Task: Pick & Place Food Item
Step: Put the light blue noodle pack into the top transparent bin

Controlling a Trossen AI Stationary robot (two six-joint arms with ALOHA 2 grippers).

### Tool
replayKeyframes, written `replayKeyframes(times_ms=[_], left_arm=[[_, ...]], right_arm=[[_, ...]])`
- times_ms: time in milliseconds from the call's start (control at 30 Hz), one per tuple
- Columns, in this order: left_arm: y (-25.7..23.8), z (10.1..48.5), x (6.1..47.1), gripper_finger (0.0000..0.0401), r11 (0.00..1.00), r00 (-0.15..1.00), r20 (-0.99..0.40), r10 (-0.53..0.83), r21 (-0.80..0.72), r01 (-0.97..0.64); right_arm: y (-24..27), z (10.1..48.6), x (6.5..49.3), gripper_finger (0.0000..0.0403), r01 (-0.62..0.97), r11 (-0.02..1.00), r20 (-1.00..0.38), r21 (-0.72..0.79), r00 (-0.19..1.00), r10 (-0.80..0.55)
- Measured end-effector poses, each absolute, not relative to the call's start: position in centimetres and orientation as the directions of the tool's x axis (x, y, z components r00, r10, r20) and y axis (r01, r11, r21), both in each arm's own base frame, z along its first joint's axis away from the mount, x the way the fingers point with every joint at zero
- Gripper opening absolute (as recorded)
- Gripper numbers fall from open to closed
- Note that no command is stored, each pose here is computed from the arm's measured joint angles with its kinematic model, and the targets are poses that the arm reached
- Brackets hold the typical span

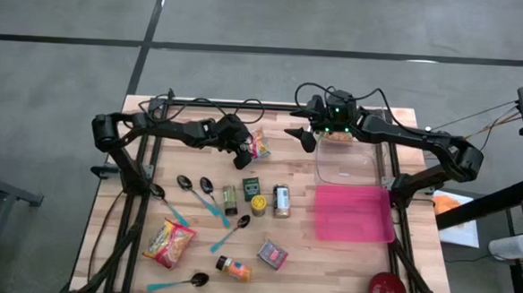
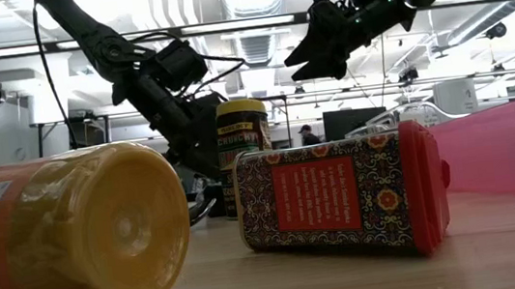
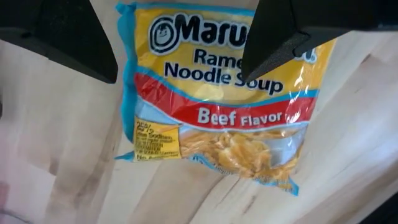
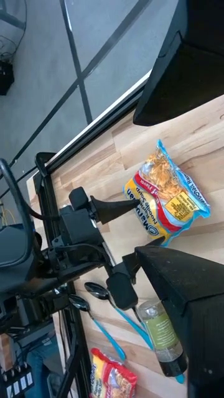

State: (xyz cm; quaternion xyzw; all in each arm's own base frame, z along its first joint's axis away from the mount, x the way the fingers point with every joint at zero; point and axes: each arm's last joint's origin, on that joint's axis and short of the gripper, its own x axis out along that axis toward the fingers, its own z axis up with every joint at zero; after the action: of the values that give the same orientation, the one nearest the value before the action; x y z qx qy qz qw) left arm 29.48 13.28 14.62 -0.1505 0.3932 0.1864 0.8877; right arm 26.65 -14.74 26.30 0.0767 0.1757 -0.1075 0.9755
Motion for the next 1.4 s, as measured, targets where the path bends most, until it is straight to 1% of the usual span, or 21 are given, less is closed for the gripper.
replayKeyframes(times_ms=[333, 600, 900, 1033, 1300, 1400], left_arm=[[13.0, 13.6, 28.9, 0.0347, 0.888, 0.656, -0.722, 0.221, -0.129, -0.442], [13.0, 13.5, 28.8, 0.0347, 0.893, 0.707, -0.663, 0.245, -0.129, -0.431], [12.3, 11.9, 27.4, 0.0347, 0.893, 0.698, -0.673, 0.243, -0.125, -0.432], [12.1, 11.9, 27.0, 0.0347, 0.894, 0.709, -0.657, 0.258, -0.116, -0.433], [12.4, 12.4, 27.1, 0.0347, 0.886, 0.730, -0.616, 0.296, -0.109, -0.451], [12.6, 11.9, 27.5, 0.0347, 0.888, 0.742, -0.599, 0.302, -0.106, -0.447]], right_arm=[[-14.7, 26.3, 26.6, 0.0329, 0.238, 0.965, -0.359, 0.115, 0.915, -0.183], [-14.7, 26.3, 26.6, 0.0329, 0.238, 0.965, -0.359, 0.114, 0.915, -0.183], [-14.7, 26.3, 26.6, 0.0329, 0.239, 0.964, -0.359, 0.117, 0.915, -0.183], [-14.8, 26.3, 26.6, 0.0329, 0.239, 0.964, -0.359, 0.116, 0.915, -0.183], [-14.7, 26.3, 26.6, 0.0329, 0.238, 0.964, -0.360, 0.116, 0.915, -0.183], [-14.7, 26.3, 26.6, 0.0329, 0.238, 0.964, -0.359, 0.116, 0.915, -0.183]])
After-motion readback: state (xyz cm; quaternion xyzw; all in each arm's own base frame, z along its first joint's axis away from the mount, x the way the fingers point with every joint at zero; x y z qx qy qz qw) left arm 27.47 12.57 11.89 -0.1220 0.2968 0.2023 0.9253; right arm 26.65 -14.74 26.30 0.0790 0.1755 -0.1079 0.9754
